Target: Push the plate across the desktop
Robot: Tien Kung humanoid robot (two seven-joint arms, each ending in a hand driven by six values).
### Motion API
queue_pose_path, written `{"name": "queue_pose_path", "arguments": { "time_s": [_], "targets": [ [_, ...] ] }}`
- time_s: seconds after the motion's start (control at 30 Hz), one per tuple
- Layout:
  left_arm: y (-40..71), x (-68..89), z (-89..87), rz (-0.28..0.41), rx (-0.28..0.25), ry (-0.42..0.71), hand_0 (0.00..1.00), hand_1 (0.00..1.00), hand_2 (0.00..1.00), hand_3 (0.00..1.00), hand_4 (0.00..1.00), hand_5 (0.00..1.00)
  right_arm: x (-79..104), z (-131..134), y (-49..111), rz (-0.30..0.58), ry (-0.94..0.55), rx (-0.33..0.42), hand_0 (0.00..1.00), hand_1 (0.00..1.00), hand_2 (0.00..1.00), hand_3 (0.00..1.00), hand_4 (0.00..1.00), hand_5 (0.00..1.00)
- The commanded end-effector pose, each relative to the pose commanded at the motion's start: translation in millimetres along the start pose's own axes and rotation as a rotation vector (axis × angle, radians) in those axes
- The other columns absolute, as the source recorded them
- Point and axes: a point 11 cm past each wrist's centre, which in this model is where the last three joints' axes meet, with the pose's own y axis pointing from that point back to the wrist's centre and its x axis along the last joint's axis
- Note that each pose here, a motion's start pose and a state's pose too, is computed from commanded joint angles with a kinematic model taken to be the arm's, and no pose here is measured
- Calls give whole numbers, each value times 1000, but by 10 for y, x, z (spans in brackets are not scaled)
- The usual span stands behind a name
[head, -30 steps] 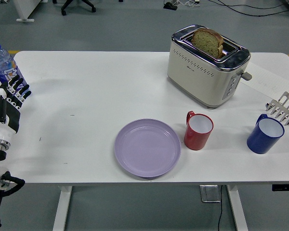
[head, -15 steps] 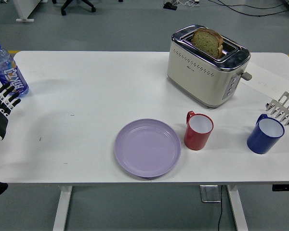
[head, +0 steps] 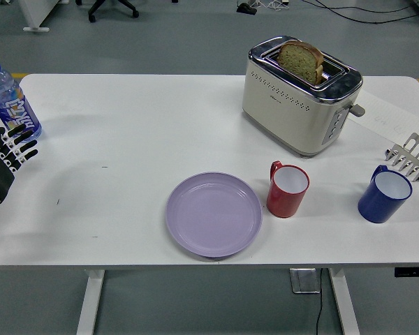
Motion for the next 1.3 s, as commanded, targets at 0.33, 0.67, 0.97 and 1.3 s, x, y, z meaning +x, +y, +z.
{"name": "queue_pose_path", "arguments": {
  "time_s": [0.33,0.67,0.97,1.3],
  "targets": [
    [-15,26,86,17,-43,8,816,828,847,810,484,998,2,-9,0,0,2,2,608,545,627,627,135,356],
    [-21,33,64,27,-46,15,815,828,846,808,484,998,5,-15,0,0,3,3,607,545,627,627,135,356],
    [-22,34,28,32,-42,18,815,827,843,806,489,998,5,-2,0,0,4,1,608,544,625,627,134,358],
    [-32,11,9,31,-43,18,815,827,840,804,492,998,2,15,0,0,2,-3,608,544,626,629,134,356]
  ]
}}
